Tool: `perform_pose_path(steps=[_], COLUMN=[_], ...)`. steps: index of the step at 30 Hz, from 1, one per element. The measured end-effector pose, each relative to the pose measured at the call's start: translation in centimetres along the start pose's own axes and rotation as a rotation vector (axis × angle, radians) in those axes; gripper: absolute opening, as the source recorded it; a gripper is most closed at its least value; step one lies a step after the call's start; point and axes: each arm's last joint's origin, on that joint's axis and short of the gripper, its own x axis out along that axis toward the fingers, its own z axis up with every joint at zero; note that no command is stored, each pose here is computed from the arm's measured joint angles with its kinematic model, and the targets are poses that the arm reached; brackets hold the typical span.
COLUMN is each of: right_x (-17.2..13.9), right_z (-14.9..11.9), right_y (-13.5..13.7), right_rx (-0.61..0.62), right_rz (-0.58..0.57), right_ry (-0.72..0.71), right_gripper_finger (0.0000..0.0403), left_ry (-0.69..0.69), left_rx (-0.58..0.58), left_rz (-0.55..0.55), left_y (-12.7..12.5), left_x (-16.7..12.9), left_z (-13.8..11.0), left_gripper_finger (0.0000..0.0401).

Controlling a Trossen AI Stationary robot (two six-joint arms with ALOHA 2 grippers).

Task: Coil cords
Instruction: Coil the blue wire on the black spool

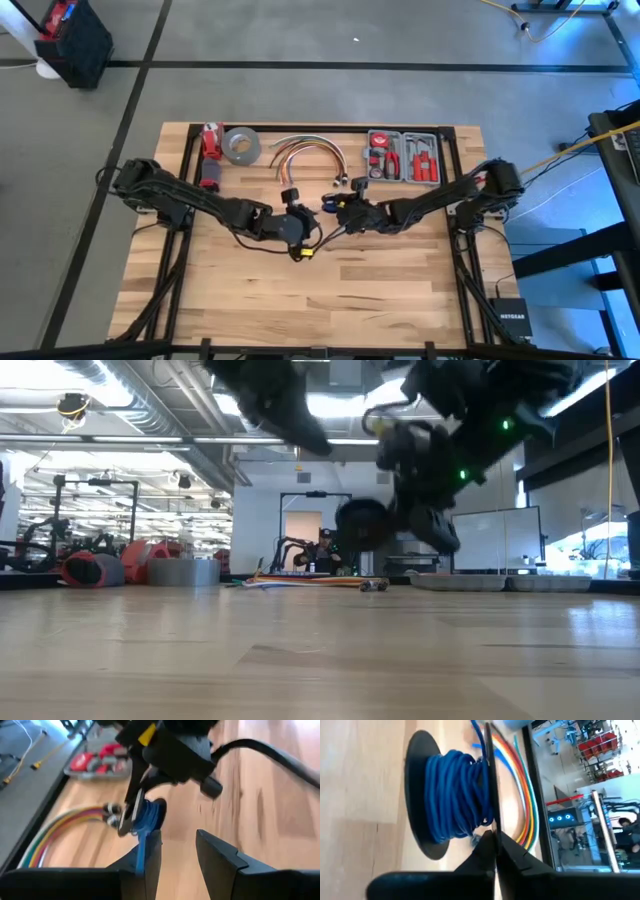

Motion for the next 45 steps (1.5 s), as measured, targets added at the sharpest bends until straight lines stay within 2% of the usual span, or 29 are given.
perform_pose_path(steps=[5, 12, 25, 28, 31, 38, 40, 45], right_x=[1.9, 3.6, 3.7, 3.7, 3.7, 3.8, 3.9, 4.5], right_z=[-0.7, -1.3, -0.5, -0.5, -0.4, -0.4, -0.5, -0.7], right_y=[2.3, 4.5, 4.7, 4.7, 4.6, 4.1, 4.0, 3.6], right_rx=[-0.05, -0.055, 0.097, 0.086, 0.003, -0.151, -0.15, -0.062], right_rz=[0.022, 0.089, 0.159, 0.163, 0.15, 0.016, 0.011, 0.079], right_ry=[0.017, 0.012, -0.036, -0.039, -0.05, -0.009, -0.004, -0.019], right_gripper_finger=[0.0006, 0.0017, 0.0021, 0.0021, 0.0021, 0.0008, 0.0014, 0.0034], left_ry=[0.048, 0.064, 0.064, 0.063, 0.062, 0.062, 0.062, 0.062], left_rx=[0.046, 0.062, 0.047, 0.024, 0.027, 0.037, 0.037, 0.037], left_rz=[0.005, 0.008, 0.012, 0.013, 0.013, 0.012, 0.012, 0.012], left_y=[-0.4, -0.4, -0.2, -0.2, -0.2, -0.2, -0.2, -0.2], left_x=[0.7, 0.8, 0.9, 0.9, 0.9, 0.9, 0.9, 0.9], left_z=[-1.5, -2.0, -2.0, -1.9, -1.9, -1.9, -1.9, -1.9], left_gripper_finger=[0.0117, 0.0117, 0.0117, 0.0117, 0.0117, 0.0117, 0.0117, 0.0117])
